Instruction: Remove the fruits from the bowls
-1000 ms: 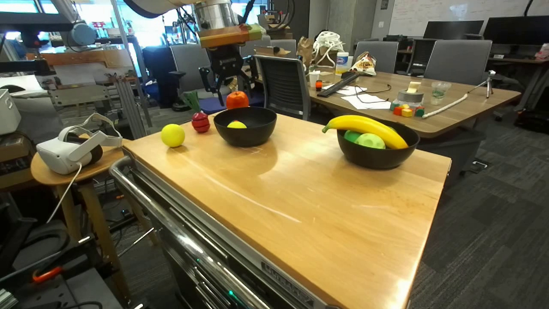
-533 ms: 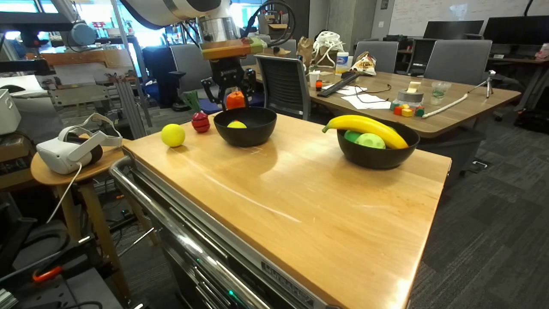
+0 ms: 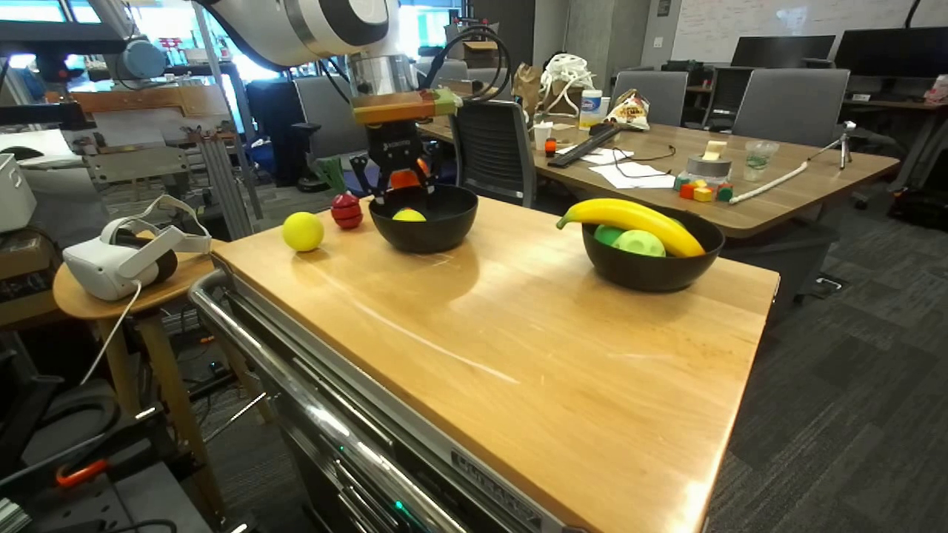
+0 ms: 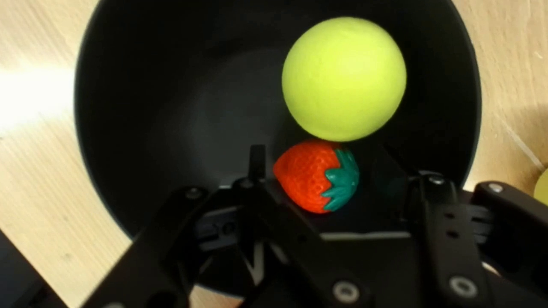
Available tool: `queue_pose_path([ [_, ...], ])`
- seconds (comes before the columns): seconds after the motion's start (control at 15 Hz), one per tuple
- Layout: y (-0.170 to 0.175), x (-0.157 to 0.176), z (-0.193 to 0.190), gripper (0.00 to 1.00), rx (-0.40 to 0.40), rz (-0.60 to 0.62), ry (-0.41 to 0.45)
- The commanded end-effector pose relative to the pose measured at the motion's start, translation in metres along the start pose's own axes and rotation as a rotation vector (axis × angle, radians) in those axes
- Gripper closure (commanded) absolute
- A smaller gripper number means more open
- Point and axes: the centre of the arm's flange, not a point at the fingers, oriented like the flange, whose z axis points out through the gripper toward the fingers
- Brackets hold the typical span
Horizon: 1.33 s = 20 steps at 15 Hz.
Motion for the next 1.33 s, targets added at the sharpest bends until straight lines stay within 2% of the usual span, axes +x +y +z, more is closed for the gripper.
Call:
queue_pose_path([
  [0.0, 0.011, 0.012, 0.008, 0.40, -0.008, -0.012, 0.018],
  [0.2, 0.013, 0.015, 0.018, 0.48, 0.001, -0.009, 0.017],
  [0.6, 0.038, -0.013, 0.021, 0.53, -0.026, 0.044, -0.005],
  [0.67, 0.044, -0.022, 0.018, 0.55, -0.035, 0.061, -0.011],
  [0.73, 0.050, -0.029, 0.016, 0.63, -0.046, 0.074, -0.016],
  [0.87, 0.062, -0.044, 0.004, 0.73, -0.070, 0.105, -0.010],
  [1.07, 0.068, -0.055, -0.035, 0.73, -0.104, 0.137, 0.050],
  [1.27, 0.063, -0.069, -0.080, 0.73, -0.133, 0.154, 0.073],
])
